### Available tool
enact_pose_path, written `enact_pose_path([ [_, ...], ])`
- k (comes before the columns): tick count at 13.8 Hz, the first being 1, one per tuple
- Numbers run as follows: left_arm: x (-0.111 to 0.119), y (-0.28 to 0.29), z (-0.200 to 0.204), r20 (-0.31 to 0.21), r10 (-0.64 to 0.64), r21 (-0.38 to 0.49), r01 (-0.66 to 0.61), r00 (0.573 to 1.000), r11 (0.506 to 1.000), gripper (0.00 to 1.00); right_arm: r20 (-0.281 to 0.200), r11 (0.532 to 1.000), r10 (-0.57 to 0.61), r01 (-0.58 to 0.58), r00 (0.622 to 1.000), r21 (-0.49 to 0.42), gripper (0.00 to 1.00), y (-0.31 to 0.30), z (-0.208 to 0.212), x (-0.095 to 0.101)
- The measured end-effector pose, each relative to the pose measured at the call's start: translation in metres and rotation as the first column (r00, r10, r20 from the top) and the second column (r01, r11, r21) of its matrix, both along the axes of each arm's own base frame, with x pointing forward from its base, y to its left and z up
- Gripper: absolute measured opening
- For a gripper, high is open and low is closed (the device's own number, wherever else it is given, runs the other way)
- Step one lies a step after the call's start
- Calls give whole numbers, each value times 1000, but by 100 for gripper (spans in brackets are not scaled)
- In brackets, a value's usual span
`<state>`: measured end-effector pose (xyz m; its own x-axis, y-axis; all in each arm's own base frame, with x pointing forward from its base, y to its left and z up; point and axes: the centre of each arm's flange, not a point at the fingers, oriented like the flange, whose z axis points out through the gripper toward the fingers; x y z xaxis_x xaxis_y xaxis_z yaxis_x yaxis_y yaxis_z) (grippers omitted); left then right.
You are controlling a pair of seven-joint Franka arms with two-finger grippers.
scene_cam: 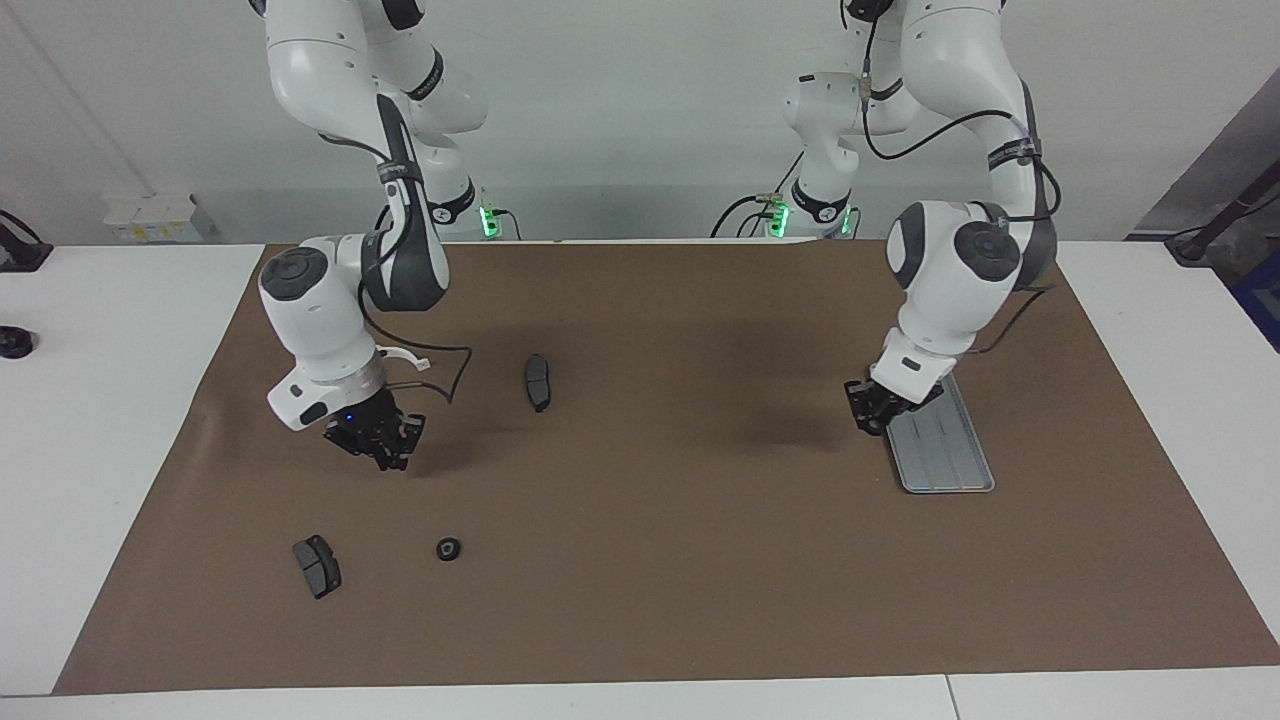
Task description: Pick bearing gear from pile to tray
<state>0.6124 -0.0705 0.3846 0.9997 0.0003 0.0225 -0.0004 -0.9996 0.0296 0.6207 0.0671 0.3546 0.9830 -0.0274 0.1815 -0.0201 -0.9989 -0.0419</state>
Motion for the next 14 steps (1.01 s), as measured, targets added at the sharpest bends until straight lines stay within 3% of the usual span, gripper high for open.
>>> enact_pose_path([
  [4,-8,79,-20,-44,-13,2,13,999,1000,34,5,993,-100,99,995,69,23,131,6,-26],
  [9,-44,108,-58,-88,-42,-2,42,995,999,34,23,984,-102,97,995,148,23,265,1,-73],
  [14,-53,109,-62,-90,-72,-4,72,993,997,34,10,969,-129,124,992,214,23,383,-17,-88],
])
